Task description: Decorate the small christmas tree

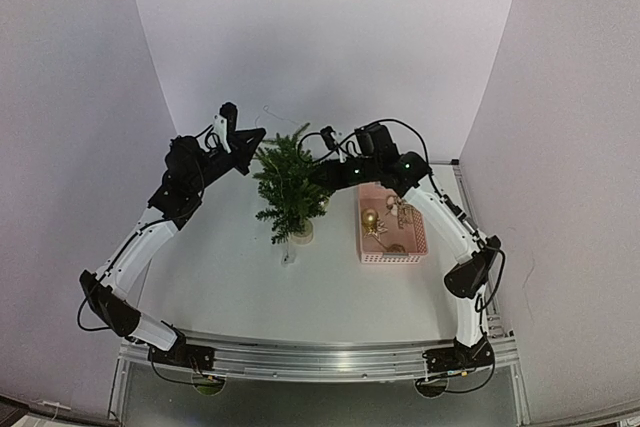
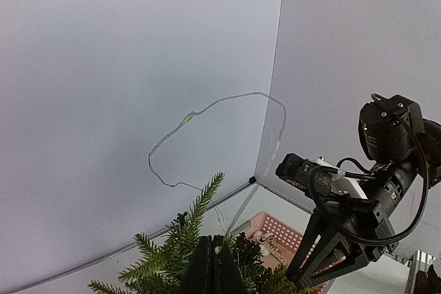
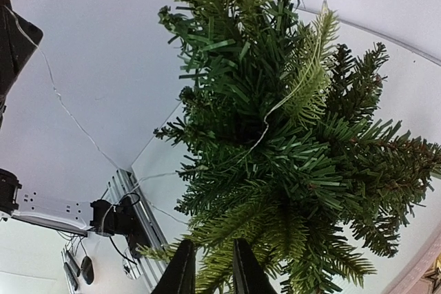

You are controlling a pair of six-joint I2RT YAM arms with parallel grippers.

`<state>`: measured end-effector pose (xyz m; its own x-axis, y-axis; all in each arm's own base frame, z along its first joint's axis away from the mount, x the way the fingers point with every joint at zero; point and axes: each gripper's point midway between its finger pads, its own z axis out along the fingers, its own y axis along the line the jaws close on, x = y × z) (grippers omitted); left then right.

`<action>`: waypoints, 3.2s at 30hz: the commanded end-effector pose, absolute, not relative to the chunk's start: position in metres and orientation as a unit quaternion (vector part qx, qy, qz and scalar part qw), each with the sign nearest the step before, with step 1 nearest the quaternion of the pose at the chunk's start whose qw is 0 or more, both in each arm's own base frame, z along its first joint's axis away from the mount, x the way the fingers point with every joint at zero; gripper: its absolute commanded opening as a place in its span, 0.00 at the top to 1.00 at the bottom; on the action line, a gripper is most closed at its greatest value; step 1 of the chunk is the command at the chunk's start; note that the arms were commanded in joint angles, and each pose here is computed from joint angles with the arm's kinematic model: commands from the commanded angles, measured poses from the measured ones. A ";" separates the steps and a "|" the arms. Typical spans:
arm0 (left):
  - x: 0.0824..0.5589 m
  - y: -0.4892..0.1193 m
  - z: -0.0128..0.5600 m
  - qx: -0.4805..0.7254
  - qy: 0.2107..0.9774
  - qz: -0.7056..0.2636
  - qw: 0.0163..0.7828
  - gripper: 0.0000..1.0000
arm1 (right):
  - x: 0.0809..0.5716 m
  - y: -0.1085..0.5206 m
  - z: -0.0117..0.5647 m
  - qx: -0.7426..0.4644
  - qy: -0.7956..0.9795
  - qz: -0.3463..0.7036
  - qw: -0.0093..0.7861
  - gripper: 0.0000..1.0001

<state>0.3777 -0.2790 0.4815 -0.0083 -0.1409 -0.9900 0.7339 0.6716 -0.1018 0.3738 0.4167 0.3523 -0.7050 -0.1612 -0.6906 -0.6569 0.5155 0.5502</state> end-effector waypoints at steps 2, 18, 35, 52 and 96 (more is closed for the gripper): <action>0.367 -0.270 0.505 0.231 0.603 -0.334 0.687 1.00 | 0.370 0.414 0.390 -0.251 0.798 0.444 0.322 0.81; 0.367 -0.271 0.501 0.231 0.604 -0.336 0.685 1.00 | 0.389 0.399 0.383 -0.176 0.832 0.385 0.359 0.60; 0.366 -0.270 0.500 0.230 0.602 -0.336 0.687 1.00 | 0.438 0.431 0.369 -0.106 0.821 0.418 0.374 0.56; 0.367 -0.266 0.500 0.226 0.603 -0.326 0.692 1.00 | 0.429 0.417 0.370 -0.100 0.828 0.405 0.375 1.00; 0.457 -0.220 0.425 0.074 0.720 -0.261 0.639 1.00 | 0.555 0.340 0.437 -0.119 0.708 0.177 0.673 1.00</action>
